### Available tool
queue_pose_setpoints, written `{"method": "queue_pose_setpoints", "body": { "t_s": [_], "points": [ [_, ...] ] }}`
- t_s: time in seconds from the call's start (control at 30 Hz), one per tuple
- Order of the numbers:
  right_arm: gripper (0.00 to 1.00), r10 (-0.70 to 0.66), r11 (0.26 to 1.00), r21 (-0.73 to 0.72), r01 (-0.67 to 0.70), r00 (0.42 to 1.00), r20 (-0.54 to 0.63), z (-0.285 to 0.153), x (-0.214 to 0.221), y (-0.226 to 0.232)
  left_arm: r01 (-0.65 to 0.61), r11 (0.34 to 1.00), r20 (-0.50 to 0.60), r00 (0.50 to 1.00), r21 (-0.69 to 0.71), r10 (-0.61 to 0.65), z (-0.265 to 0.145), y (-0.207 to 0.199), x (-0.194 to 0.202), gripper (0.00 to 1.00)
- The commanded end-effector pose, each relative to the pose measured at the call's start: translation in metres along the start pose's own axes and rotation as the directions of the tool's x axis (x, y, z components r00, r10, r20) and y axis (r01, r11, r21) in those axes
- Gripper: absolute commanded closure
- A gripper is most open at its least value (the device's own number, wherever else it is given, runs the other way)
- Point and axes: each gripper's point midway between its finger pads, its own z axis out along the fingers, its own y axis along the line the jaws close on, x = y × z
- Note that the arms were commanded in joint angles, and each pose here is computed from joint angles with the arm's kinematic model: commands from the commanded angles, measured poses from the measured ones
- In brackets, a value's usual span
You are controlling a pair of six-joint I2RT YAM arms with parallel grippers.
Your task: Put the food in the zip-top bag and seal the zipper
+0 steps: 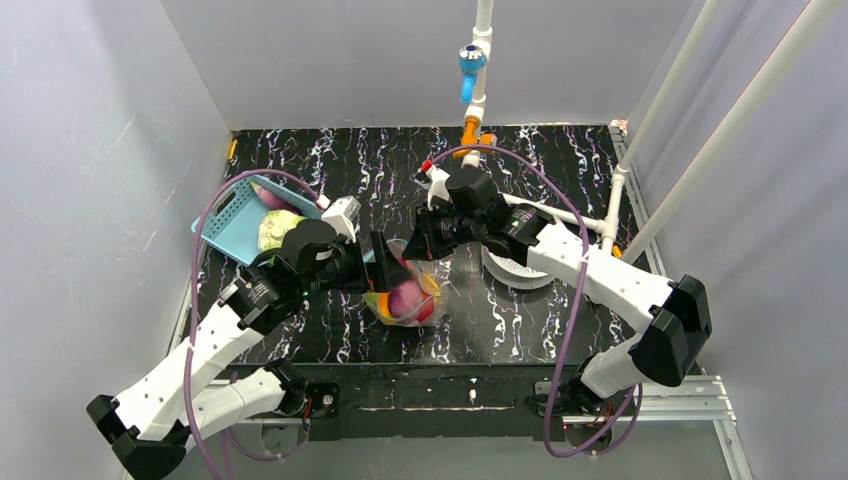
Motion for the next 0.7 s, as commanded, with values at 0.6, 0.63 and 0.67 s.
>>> {"method": "queue_pose_setpoints", "body": {
  "t_s": [0.6, 0.63, 0.67],
  "points": [
    [0.99, -0.059, 0.996, -0.059, 0.064, 0.994, 0.088, -0.019, -0.02, 0.021, 0.142, 0.974, -0.098, 0.982, -0.179, -0.162, -0.033, 0.022, 0.026, 0.26],
    [0.99, -0.059, 0.996, -0.063, 0.064, 0.994, 0.089, -0.019, -0.02, 0.022, 0.147, 0.974, -0.11, 0.98, -0.175, -0.167, -0.028, 0.022, 0.028, 0.26],
    [0.99, -0.06, 0.996, -0.064, 0.065, 0.994, 0.089, -0.02, -0.02, 0.022, 0.144, 0.974, -0.126, 0.978, -0.176, -0.167, -0.023, 0.022, 0.031, 0.28]
  ]
}}
